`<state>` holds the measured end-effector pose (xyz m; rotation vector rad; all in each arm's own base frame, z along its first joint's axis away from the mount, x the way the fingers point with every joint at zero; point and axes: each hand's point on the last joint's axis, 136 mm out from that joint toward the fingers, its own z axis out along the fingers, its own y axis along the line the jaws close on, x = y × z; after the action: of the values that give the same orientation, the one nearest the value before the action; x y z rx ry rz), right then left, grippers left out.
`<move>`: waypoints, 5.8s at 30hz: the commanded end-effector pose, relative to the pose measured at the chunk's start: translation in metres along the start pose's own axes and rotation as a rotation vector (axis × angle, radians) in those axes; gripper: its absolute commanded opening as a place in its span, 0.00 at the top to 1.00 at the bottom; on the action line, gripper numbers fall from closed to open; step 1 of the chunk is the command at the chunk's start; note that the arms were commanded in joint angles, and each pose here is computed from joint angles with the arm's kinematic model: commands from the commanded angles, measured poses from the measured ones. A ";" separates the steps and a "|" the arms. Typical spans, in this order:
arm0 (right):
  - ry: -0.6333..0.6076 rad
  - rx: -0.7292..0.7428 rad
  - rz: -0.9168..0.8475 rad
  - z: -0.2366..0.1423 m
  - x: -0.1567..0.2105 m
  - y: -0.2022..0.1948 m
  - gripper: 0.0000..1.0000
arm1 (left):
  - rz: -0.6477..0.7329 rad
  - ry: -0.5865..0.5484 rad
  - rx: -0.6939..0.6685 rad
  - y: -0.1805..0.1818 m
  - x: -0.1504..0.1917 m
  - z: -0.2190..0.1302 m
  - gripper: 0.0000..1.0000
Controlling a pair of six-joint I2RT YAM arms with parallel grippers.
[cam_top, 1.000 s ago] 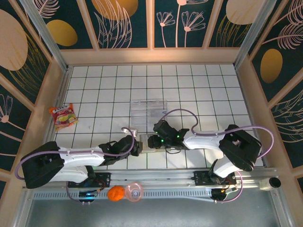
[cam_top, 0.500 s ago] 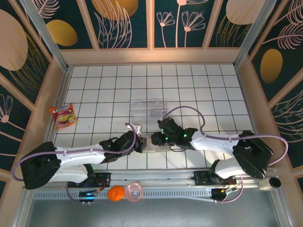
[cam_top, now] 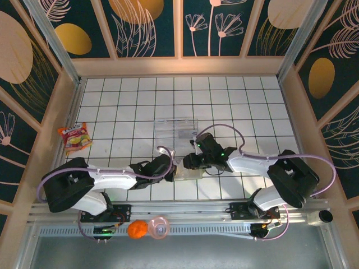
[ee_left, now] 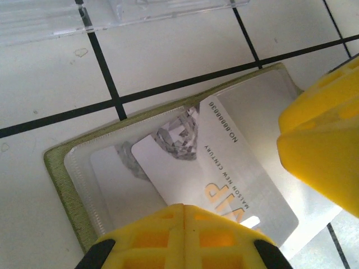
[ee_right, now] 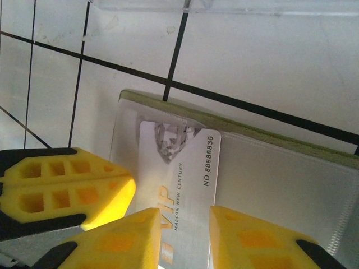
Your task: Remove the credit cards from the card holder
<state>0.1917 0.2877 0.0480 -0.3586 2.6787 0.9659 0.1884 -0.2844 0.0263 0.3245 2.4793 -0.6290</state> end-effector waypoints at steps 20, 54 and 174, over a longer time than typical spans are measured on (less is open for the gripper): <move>0.042 -0.029 0.032 0.016 0.015 -0.010 0.80 | -0.048 0.121 -0.042 0.019 0.036 0.012 1.00; -0.513 -0.493 -0.120 -0.138 -0.059 0.087 1.00 | -0.079 -0.424 0.756 -0.075 -0.108 -0.135 0.42; -0.670 -0.113 0.115 -0.191 -0.076 -0.037 0.81 | 1.344 0.252 -0.080 -0.023 -0.185 0.049 0.93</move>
<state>0.2392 0.1452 0.1788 0.1365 2.1076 1.0311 0.3373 -0.3438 0.0934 1.9384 1.8510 0.0578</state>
